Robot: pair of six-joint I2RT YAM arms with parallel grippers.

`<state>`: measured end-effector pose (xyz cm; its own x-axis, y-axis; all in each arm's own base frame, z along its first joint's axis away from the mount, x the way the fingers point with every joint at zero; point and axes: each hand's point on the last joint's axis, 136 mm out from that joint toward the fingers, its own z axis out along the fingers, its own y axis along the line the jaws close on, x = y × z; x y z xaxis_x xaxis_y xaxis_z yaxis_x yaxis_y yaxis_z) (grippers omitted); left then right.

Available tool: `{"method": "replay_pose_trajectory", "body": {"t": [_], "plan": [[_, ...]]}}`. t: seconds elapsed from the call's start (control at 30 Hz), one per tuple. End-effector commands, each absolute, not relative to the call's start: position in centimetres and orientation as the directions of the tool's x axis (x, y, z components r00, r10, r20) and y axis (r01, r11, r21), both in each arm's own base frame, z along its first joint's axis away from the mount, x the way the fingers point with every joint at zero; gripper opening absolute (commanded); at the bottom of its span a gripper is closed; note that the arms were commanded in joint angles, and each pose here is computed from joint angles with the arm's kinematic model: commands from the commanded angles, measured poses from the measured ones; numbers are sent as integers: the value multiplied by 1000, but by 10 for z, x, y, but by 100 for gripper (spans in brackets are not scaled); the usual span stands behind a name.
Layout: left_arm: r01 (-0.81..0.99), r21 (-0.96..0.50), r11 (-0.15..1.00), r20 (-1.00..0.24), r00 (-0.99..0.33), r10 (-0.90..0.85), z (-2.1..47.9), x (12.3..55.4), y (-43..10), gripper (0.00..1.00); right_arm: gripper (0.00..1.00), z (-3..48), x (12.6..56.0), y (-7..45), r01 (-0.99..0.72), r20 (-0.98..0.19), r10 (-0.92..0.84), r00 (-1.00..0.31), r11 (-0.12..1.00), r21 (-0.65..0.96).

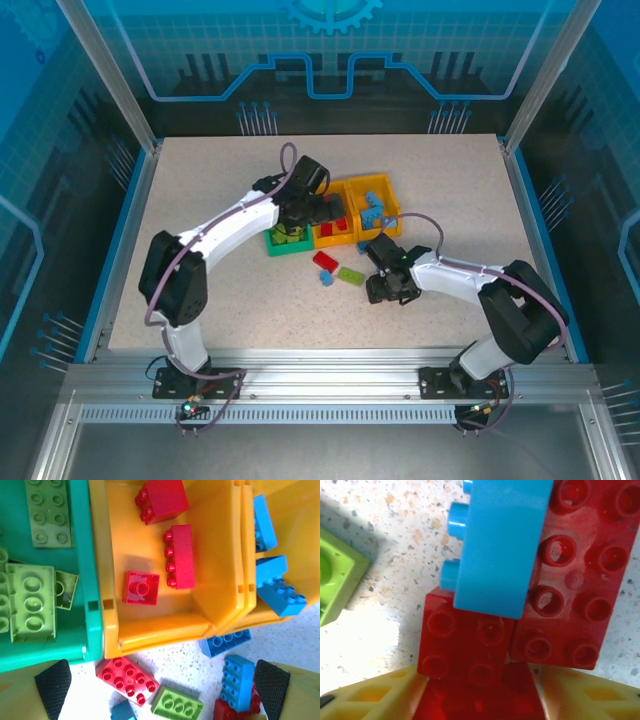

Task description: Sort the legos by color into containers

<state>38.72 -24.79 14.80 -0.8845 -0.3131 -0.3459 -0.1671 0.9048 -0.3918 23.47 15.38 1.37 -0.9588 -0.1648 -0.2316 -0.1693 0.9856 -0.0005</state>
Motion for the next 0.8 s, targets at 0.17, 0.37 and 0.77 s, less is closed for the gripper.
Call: {"method": "replay_pose_trajectory", "body": {"t": [0.17,0.37,0.77], "plan": [[-189,-465,865,-367,-848,-383,171,362,-230,99,45,31,227,163,-202,-238,-202,-950,979,-25],[-251,-430,867,-362,-832,-420,154,341,-201,99,40,83,236,184,-203,-354,-148,-923,971,123],[-340,-375,862,-277,-847,-454,98,280,-170,99,41,149,330,252,-97,-339,100,-936,849,520]]}}
